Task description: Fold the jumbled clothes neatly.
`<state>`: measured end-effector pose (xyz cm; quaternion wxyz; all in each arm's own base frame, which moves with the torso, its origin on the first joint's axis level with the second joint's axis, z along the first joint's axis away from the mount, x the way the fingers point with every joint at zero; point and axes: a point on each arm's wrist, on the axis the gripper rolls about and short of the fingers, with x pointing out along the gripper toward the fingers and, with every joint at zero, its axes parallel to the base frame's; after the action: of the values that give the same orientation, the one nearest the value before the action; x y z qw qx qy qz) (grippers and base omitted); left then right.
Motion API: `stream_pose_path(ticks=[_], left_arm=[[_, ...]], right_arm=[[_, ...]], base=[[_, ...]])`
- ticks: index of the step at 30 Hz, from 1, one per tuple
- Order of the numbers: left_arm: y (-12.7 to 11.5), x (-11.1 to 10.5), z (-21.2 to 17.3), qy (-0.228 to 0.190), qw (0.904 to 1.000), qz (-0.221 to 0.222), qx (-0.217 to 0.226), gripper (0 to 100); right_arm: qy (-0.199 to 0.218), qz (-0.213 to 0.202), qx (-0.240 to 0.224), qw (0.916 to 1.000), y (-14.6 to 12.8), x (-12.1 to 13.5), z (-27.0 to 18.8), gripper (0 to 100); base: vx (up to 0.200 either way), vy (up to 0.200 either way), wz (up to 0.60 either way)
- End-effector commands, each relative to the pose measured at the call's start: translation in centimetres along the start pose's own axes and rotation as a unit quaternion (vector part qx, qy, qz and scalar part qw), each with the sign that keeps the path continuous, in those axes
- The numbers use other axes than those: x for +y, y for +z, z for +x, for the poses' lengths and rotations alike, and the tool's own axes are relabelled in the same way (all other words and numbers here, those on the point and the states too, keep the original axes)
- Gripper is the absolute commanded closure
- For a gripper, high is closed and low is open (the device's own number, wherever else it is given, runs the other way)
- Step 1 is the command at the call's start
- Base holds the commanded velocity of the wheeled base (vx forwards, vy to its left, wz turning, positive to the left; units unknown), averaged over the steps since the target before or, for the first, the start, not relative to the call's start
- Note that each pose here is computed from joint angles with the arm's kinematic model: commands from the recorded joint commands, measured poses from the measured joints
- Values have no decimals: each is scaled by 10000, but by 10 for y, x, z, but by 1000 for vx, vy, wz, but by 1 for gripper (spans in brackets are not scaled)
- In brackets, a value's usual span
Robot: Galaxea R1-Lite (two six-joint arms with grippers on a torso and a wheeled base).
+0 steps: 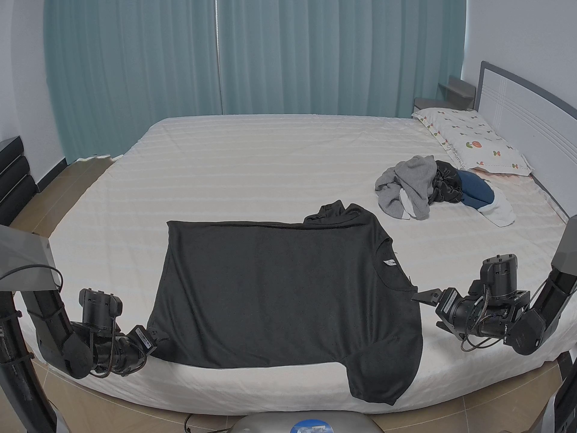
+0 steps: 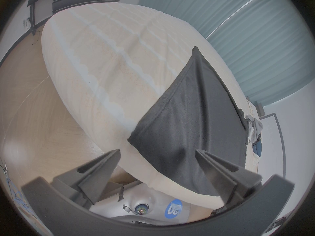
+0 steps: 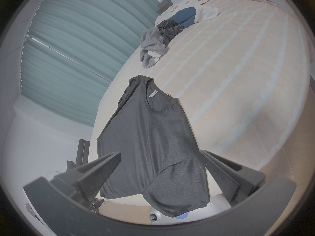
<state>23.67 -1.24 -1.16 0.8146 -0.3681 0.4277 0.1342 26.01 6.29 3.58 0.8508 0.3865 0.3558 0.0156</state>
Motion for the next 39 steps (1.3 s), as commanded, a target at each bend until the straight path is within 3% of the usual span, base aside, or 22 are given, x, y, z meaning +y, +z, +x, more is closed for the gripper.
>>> stream_pose_path(ticks=[1,5,9,16,24,31,39], left_arm=[[-1,4,8,185,9998,-21,13,100],[-2,6,6,243,9997,-22,17,100],[-4,7,-7,217,9992,327,-15,100],[-4,12,-13,421,9974,564,-166,100],[-8,18,-15,706,9942,805,97,100],[-10,20,-16,843,9918,948,179,100],[-9,21,-16,938,9909,960,67,100]], right_arm=[[-24,0,19,10000,0,-1,1,0],[-70,-62,47,9999,-2,-3,3,0],[-141,-178,139,9996,-6,-7,1,0],[-308,-551,341,9974,-14,-16,-1,0],[-532,-850,691,9926,-27,-28,3,0],[-406,-880,984,9904,-31,-32,3,0],[-287,-905,903,9914,-35,-37,16,0]], base=[[0,0,0],[0,0,0],[0,0,0],[0,0,0],[0,0,0],[0,0,0],[0,0,0]])
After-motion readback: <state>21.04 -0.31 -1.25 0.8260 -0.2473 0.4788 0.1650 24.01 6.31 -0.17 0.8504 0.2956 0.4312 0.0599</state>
